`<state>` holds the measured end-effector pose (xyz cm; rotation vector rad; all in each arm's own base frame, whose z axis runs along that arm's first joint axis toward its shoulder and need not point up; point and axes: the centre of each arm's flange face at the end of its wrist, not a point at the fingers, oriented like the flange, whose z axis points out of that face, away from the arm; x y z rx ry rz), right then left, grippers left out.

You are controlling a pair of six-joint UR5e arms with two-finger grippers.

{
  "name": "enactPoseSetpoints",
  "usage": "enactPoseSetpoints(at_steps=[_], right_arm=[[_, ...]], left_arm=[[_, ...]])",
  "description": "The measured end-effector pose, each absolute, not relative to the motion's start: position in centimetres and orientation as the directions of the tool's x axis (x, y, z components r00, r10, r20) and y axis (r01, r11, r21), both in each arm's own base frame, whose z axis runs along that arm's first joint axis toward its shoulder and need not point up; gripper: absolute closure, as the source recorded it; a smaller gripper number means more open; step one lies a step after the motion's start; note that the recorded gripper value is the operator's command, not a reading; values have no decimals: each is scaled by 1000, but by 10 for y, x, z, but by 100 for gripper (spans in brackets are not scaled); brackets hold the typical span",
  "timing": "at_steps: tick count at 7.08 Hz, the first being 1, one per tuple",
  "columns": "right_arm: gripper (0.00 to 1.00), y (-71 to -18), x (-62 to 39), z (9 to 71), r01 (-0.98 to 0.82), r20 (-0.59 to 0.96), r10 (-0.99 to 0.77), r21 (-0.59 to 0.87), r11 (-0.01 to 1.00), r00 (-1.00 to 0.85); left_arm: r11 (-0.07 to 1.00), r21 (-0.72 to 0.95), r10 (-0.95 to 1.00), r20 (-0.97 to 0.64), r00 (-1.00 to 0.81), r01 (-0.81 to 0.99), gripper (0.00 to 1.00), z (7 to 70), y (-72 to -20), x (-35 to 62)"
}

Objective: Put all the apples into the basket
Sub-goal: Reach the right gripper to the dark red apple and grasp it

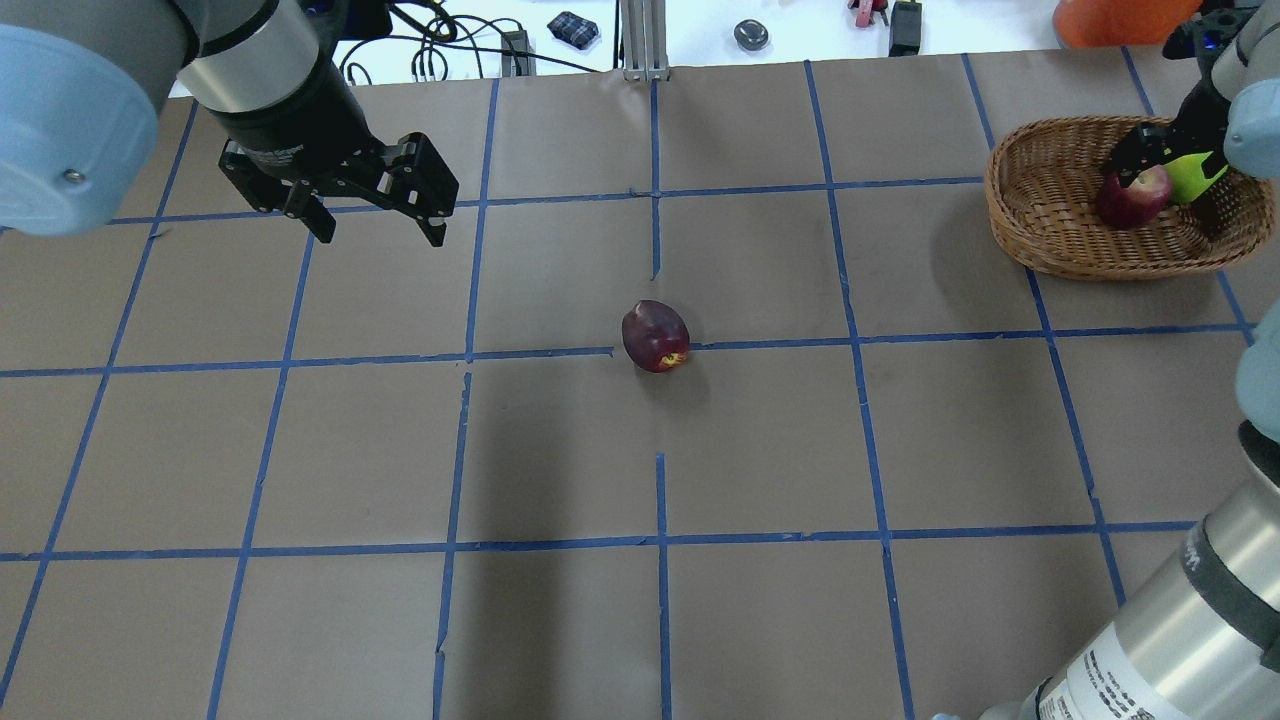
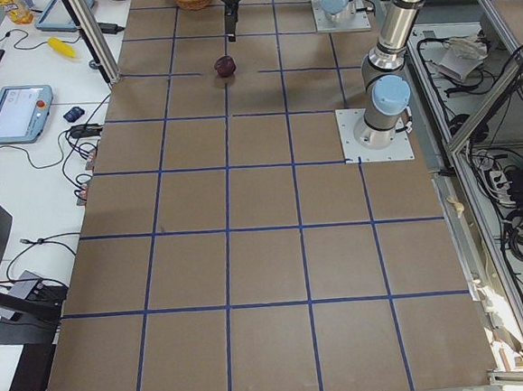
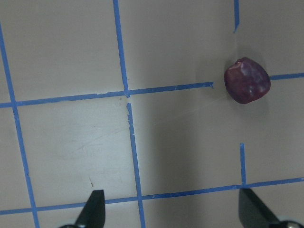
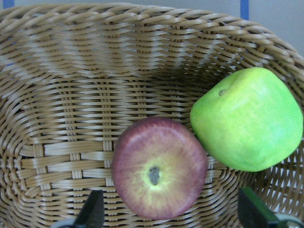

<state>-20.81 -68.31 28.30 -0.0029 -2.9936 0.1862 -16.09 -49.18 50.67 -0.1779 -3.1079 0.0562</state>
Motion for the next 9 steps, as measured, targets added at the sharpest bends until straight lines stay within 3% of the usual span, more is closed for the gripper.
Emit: enactPoseSetpoints(at_steps=[2,4,9], right_arm=[[0,-674,-150,323,18,95,25,-75,997,-995],[0,-667,-27,347,110,30,111,-28,994,-993],[0,-617,245,339,194,-97,201,77,978,-975]], left_arm=[[992,-49,118,22,-993,117,0,511,-488,-155],[991,-73,114,20,-993,113,0,514,-487,-153],[990,-89,107,20,-994,105,0,516,-488,-149]])
